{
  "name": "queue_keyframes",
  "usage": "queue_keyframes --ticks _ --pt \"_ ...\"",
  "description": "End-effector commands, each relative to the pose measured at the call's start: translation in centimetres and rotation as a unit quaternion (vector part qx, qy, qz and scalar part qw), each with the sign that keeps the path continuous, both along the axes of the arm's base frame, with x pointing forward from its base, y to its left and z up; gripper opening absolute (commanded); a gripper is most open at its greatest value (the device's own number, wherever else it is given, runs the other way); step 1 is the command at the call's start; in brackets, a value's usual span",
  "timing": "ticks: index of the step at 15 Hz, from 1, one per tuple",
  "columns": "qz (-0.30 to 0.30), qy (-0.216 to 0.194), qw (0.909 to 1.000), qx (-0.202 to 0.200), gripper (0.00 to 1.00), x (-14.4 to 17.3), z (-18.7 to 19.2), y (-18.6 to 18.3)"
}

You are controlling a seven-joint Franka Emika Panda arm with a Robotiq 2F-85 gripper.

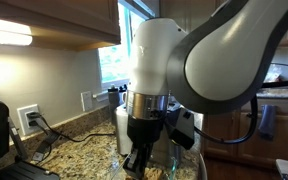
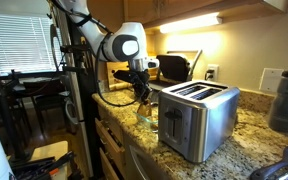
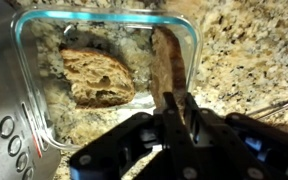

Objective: Get a slice of bread from the bowl and put it in the toaster, and then turn the toaster on

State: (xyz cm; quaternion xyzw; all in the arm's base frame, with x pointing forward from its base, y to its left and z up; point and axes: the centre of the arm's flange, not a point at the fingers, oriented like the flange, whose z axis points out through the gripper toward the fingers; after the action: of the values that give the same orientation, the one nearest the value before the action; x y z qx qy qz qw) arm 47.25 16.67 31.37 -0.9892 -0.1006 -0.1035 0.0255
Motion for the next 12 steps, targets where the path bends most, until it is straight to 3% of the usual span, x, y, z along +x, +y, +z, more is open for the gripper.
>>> queue_keyframes --ticks 1,12 --pt "-0.005 0.026 0.9996 -0.004 0.06 -0.6 2.1 -0.4" --pt "-0.025 0.059 0.9979 -0.015 0.06 1.2 10.9 -4.5"
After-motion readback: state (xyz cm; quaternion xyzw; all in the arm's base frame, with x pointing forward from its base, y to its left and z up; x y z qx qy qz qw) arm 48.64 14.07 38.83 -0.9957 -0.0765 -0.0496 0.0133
